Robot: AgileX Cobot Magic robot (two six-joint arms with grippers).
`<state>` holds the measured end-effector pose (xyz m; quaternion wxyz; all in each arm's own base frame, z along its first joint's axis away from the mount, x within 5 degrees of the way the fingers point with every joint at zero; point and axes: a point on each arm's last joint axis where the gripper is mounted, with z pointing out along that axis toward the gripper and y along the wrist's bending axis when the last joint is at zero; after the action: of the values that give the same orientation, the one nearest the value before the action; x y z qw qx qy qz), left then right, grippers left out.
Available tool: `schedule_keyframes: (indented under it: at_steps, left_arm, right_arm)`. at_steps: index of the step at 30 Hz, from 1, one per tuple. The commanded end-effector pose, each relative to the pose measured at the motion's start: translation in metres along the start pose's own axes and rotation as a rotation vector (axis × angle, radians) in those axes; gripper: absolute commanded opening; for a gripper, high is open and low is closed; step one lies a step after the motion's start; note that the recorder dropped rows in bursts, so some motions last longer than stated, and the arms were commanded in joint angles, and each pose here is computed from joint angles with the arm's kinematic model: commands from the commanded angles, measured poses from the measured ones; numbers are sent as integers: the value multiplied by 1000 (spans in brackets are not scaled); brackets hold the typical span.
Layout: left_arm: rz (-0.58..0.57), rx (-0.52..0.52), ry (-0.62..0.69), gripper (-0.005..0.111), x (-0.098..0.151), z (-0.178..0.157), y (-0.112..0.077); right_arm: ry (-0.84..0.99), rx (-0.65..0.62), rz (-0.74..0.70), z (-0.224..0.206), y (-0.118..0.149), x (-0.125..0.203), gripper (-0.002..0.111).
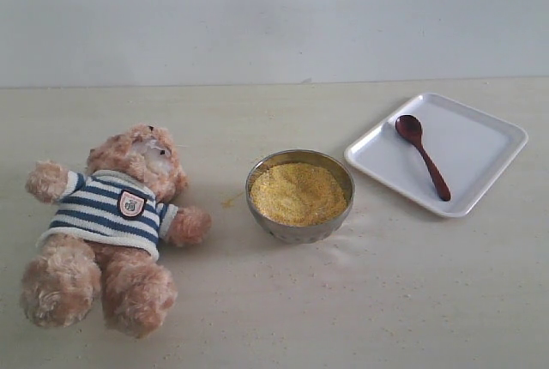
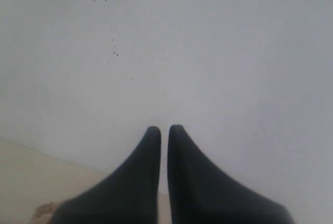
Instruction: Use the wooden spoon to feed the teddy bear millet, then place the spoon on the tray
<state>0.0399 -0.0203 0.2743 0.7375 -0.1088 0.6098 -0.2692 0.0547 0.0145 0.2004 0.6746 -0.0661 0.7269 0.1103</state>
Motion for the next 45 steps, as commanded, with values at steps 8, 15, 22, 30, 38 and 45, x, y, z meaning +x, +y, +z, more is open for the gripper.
schedule_keyframes:
  at_steps: [8, 15, 22, 30, 38, 45]
  left_arm:
    - [-67, -98, 193, 5, 35, -1, 21]
    - [-25, -259, 133, 5, 37, -2, 41]
    - [23, -314, 59, 5, 46, -4, 56]
    - [188, -315, 95, 5, 47, -4, 57]
    - [201, -317, 123, 5, 49, -4, 57]
    - [201, -317, 123, 5, 49, -4, 57]
  right_arm:
    - [-8, 3, -6, 0, 0, 0, 0]
    - [-8, 3, -6, 0, 0, 0, 0]
    - [-8, 3, -6, 0, 0, 0, 0]
    - [-8, 3, -6, 0, 0, 0, 0]
    - [-8, 3, -6, 0, 0, 0, 0]
    - [-8, 3, -6, 0, 0, 0, 0]
